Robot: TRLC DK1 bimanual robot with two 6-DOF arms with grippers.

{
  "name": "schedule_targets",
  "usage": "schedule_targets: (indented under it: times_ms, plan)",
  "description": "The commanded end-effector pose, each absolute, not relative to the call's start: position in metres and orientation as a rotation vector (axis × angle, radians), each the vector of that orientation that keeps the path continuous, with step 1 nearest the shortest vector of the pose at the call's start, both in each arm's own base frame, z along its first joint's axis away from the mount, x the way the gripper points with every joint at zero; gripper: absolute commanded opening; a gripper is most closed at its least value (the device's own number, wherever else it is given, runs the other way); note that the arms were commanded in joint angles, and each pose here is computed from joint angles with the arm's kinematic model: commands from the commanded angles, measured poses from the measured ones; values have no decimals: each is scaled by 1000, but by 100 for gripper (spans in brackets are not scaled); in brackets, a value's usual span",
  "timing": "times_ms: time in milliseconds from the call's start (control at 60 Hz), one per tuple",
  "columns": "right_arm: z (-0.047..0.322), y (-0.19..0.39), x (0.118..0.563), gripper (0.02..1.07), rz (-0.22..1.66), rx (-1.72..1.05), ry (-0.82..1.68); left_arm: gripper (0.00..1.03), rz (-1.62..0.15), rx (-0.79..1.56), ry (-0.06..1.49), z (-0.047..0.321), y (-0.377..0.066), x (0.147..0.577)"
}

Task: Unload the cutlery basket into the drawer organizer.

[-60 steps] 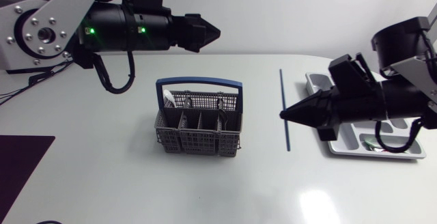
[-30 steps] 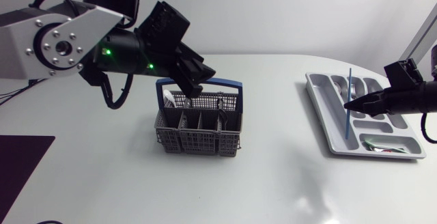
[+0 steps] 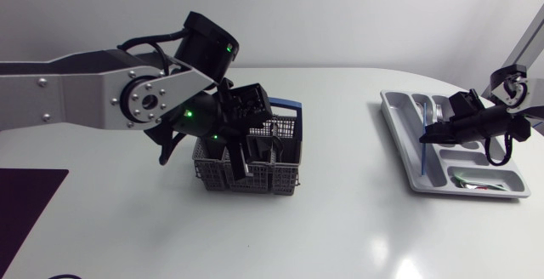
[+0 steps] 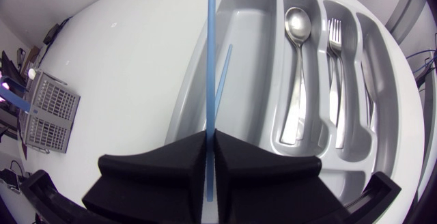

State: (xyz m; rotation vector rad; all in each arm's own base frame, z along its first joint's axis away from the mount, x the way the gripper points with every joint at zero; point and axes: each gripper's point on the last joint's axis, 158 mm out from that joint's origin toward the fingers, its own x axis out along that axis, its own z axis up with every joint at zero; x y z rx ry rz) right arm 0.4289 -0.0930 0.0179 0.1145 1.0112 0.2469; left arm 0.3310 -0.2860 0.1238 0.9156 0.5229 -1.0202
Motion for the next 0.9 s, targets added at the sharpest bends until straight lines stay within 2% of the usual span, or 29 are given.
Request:
schedule_targets:
  times_ms: [0,100,250,333,433,883]
  plan:
    - [3,-92,436,11,232,134,1043,57,-1067,1017,536,102,-284,322]
    - [-2,-93,439,27,226,129,1054,57,-1077,1060,512,100,-285,325]
    - [-5,-95,437,64,220,126,1056,57,-1093,1122,476,95,-289,329]
    - [-7,-94,435,75,224,121,1059,57,-1093,1156,450,91,-293,334]
    - [-7,-93,430,79,230,112,1060,57,-1086,1192,422,89,-299,338]
    - [4,-84,410,82,258,56,1025,57,-1007,1411,374,63,-306,368]
